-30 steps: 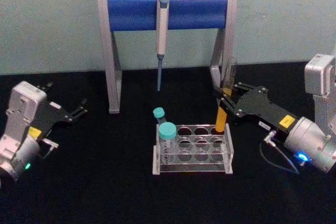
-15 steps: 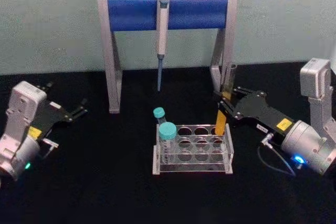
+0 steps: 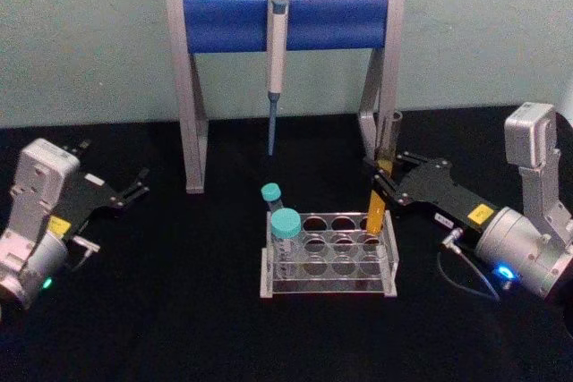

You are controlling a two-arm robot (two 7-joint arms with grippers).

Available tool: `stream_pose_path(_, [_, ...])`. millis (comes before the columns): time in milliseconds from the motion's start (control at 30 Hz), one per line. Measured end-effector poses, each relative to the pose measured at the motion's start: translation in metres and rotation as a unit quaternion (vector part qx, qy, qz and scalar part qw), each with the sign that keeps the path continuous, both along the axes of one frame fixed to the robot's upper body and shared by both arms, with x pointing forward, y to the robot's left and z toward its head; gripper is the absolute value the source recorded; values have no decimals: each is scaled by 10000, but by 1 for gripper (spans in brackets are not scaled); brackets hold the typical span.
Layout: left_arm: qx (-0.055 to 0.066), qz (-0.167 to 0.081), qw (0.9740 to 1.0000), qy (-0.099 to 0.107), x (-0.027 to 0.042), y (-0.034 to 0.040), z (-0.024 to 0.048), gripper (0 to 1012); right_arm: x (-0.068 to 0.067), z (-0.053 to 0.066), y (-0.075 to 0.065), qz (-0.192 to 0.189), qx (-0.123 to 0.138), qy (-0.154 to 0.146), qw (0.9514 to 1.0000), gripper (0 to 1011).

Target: Pick up the test tube from the test tube rack, shake it, then place it back into the test tube rack.

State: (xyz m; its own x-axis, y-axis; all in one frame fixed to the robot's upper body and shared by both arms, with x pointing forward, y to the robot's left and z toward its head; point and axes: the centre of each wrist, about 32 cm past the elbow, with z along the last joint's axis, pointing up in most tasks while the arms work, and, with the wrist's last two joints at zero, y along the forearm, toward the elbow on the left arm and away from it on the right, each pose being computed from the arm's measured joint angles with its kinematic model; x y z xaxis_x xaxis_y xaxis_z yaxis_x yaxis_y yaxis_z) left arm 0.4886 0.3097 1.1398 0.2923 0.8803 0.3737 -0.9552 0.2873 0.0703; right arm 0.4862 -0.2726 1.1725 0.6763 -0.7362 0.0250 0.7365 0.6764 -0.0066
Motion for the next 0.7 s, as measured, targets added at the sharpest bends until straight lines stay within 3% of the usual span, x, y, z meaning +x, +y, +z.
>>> stream_pose_path(700, [0, 0, 10000, 0, 0, 0, 0, 1001, 36, -132, 46, -60, -137, 206, 9997, 232])
